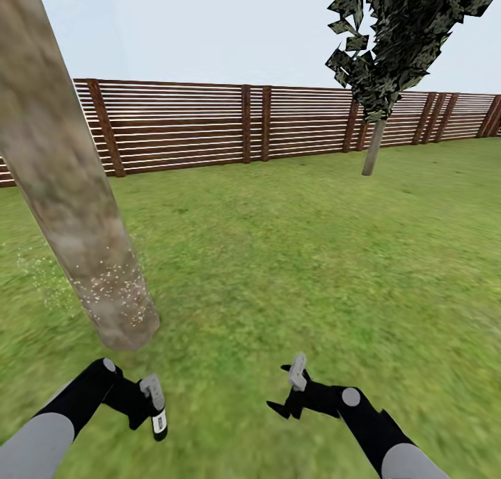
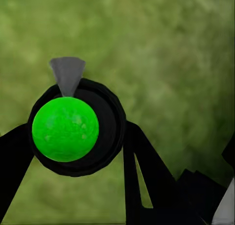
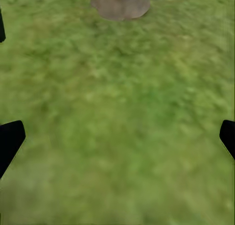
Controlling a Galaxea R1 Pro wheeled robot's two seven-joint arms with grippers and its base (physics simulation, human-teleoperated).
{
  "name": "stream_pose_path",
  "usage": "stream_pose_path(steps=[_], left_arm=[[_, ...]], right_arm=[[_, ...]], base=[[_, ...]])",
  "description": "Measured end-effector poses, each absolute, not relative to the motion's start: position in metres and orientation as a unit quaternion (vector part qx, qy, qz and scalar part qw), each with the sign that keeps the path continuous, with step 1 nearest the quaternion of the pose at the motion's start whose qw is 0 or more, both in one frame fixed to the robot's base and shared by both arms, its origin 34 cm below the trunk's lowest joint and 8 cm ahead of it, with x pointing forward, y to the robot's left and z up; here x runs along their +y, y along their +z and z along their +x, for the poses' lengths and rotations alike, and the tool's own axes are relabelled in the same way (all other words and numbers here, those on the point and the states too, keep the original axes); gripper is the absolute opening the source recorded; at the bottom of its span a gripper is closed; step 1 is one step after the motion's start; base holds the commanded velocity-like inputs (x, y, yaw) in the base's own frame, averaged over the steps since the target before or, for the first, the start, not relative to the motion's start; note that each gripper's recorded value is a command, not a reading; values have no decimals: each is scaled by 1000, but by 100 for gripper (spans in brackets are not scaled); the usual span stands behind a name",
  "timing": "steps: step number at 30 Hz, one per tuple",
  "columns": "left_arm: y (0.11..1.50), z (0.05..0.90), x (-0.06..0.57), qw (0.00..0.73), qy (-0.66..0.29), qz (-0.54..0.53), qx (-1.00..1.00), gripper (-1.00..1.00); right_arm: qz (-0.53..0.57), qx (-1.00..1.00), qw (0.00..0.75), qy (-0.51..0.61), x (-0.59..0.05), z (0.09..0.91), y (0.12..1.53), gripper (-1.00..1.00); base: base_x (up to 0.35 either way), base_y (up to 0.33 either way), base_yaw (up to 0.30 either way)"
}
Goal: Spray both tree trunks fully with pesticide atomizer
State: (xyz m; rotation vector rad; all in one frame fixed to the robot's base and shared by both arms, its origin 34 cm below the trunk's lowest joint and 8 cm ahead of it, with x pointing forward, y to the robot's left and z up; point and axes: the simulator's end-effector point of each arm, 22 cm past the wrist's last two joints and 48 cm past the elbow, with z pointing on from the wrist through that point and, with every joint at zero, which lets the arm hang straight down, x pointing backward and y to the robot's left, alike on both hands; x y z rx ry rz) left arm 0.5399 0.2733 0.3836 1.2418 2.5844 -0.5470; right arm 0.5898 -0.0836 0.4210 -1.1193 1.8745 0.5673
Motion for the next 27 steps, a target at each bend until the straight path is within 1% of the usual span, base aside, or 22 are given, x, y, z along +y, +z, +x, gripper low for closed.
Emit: stream_pose_path(steps=[5, 6, 8, 10, 18, 27], left_arm=[[383, 541, 263, 111, -188, 430, 876, -100], [382, 539, 259, 108, -188, 436, 873, -100], [379, 533, 246, 96, -189, 458, 863, -100], [377, 529, 217, 92, -199, 478, 850, -100], [375, 526, 197, 87, -200, 497, 840, -100], [380, 523, 147, 98, -224, 513, 823, -100]], right_arm=[[-473, 730, 410, 276, -54, 568, 427, 100], [-477, 725, 408, 284, -46, 565, 428, -100], [-487, 715, 404, 296, -24, 557, 431, -100], [-491, 710, 401, 306, -10, 551, 433, -100], [-504, 707, 393, 302, -9, 547, 430, -100], [-513, 704, 389, 299, -8, 545, 428, -100]], base=[[0, 0, 0], [0, 0, 0], [0, 0, 0], [0, 0, 0], [0, 0, 0], [0, 0, 0]])
